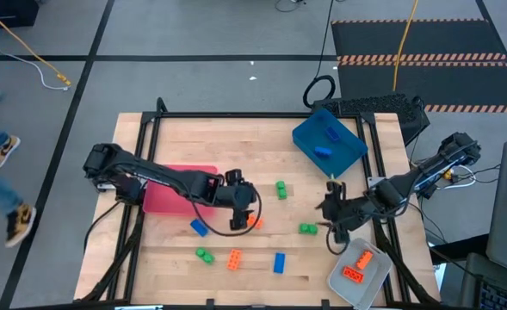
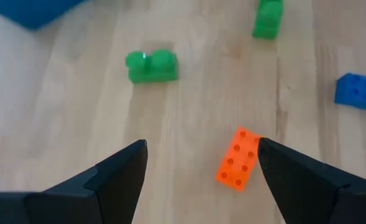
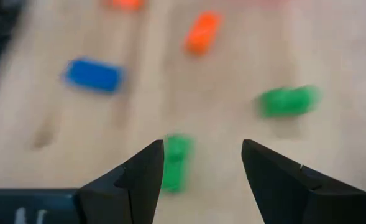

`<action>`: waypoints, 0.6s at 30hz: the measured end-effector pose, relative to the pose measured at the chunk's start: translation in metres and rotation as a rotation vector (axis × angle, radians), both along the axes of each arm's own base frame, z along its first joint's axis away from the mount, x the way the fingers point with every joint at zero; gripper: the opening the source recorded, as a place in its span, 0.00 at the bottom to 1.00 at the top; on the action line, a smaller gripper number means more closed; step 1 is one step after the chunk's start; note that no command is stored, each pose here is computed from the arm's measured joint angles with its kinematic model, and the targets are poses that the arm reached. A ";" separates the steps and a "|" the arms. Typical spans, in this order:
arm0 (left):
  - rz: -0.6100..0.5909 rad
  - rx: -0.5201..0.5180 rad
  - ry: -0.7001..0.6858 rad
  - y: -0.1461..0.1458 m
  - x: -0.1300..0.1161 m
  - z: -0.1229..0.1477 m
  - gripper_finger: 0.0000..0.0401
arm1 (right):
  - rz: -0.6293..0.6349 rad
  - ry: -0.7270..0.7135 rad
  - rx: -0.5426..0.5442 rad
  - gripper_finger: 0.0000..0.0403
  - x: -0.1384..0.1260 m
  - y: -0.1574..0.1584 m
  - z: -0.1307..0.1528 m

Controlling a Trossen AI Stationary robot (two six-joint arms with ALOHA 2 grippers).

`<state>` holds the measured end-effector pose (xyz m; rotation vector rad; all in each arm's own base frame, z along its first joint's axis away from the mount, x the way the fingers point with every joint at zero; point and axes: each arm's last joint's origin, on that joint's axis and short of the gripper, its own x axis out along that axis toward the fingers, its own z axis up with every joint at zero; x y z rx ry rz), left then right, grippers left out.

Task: Sort & place blocks by color
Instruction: Put the green game piece into the red bin

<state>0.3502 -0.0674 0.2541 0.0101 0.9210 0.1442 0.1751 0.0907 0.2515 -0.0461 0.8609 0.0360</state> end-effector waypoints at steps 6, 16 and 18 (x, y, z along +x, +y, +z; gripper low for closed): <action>-0.021 -0.085 0.108 -0.024 -0.009 -0.013 0.77 | -0.044 -0.122 -0.130 0.52 0.008 -0.011 -0.028; 0.150 -0.202 0.393 -0.040 -0.042 -0.021 0.77 | -0.045 -0.061 -0.150 0.52 0.004 -0.021 -0.053; 0.129 -0.225 0.391 -0.046 -0.043 -0.021 0.77 | -0.028 -0.057 -0.166 0.52 0.004 -0.021 -0.054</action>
